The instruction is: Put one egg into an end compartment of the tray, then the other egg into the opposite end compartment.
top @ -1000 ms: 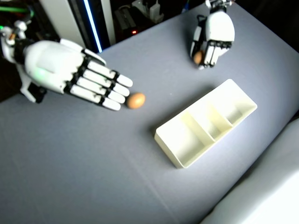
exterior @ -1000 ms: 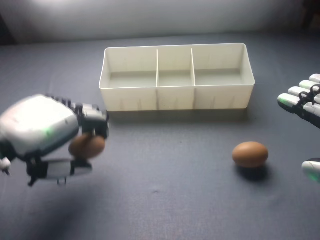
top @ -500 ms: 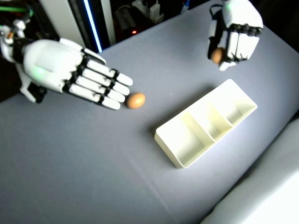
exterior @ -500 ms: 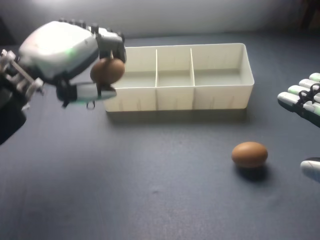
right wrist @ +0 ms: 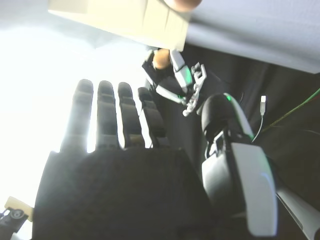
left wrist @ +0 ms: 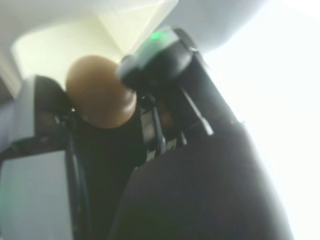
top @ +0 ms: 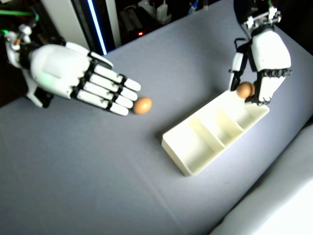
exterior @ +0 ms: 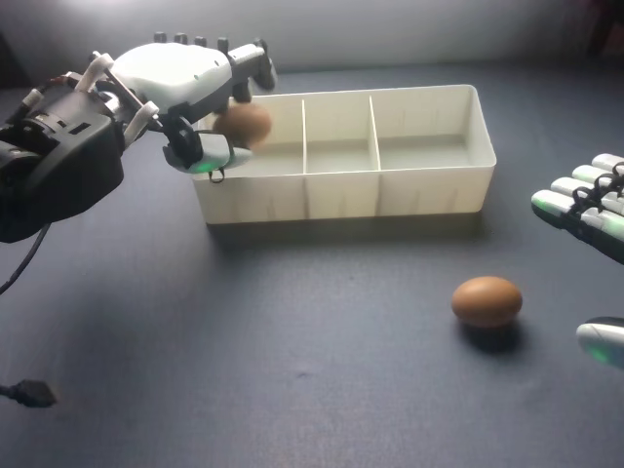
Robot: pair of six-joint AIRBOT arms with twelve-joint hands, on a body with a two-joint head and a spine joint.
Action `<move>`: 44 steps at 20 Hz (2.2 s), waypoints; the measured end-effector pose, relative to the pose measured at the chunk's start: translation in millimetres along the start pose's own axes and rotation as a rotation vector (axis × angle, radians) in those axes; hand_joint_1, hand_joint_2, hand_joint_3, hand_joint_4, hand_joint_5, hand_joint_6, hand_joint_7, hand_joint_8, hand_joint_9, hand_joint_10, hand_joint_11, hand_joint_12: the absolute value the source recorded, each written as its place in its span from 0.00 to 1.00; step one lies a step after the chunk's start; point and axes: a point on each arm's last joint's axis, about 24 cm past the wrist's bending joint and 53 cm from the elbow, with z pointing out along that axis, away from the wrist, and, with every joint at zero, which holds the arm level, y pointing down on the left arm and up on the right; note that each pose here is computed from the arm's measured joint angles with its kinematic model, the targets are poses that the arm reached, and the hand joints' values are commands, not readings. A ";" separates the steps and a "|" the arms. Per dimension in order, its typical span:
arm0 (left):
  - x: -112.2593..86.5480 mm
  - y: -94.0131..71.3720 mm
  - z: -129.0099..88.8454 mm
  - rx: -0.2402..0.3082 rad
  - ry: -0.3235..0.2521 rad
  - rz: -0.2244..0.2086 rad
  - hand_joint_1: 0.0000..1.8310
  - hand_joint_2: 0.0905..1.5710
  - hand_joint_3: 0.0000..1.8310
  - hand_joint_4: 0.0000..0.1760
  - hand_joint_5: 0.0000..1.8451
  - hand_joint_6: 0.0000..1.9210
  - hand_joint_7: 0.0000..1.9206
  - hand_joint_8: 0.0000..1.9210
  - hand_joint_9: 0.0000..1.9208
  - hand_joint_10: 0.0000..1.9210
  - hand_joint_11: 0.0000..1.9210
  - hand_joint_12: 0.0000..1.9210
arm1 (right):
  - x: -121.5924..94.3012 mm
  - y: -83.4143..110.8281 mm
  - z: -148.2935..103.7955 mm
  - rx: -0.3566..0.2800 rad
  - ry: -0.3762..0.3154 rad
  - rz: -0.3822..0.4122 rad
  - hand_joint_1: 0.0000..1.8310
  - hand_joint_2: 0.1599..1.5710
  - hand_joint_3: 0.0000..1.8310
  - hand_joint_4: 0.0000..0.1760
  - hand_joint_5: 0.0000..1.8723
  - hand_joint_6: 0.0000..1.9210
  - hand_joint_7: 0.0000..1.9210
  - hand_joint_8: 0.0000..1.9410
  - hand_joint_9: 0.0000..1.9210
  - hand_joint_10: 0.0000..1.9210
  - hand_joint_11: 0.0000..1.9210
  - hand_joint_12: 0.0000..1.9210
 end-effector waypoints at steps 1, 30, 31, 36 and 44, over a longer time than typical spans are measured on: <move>1.3 -2.1 -0.6 0.005 0.002 0.000 0.28 0.80 0.00 0.41 0.00 0.33 0.03 0.31 0.00 0.49 0.00 0.92 | 0.5 0.5 0.3 -0.002 0.003 0.001 0.27 0.75 0.01 0.00 0.00 0.00 0.00 0.00 0.00 0.00 0.01 0.24; -16.2 -0.3 -191.2 0.187 -0.181 0.031 0.36 0.89 0.00 0.00 0.31 0.00 0.24 0.00 0.15 0.00 0.00 0.45 | 36.7 19.9 90.0 -0.077 0.112 0.010 0.63 0.85 0.00 0.00 0.27 0.73 0.34 0.95 0.50 1.00 0.55 1.00; -16.0 0.4 -194.0 0.182 -0.183 0.025 0.33 0.90 0.00 0.00 0.31 0.00 0.23 0.00 0.14 0.00 0.00 0.45 | 26.9 24.1 89.9 -0.092 0.085 0.005 0.63 0.85 0.00 0.00 0.27 0.73 0.34 0.95 0.51 1.00 0.55 1.00; -0.8 1.5 -209.0 0.189 -0.157 -0.008 0.30 0.90 0.00 0.00 0.33 0.01 0.21 0.00 0.15 0.01 0.00 0.40 | -47.1 39.7 113.4 -0.140 -0.093 -0.035 0.70 0.81 0.00 0.00 0.29 0.72 0.33 0.83 0.41 0.89 0.40 0.98; 12.8 28.0 -221.7 0.124 -0.174 -0.087 0.26 0.90 0.00 0.00 0.32 0.00 0.21 0.00 0.14 0.00 0.00 0.49 | -76.8 19.0 189.5 0.008 -0.122 -0.093 0.60 0.86 0.00 0.00 0.27 0.86 0.33 0.90 0.52 1.00 0.58 1.00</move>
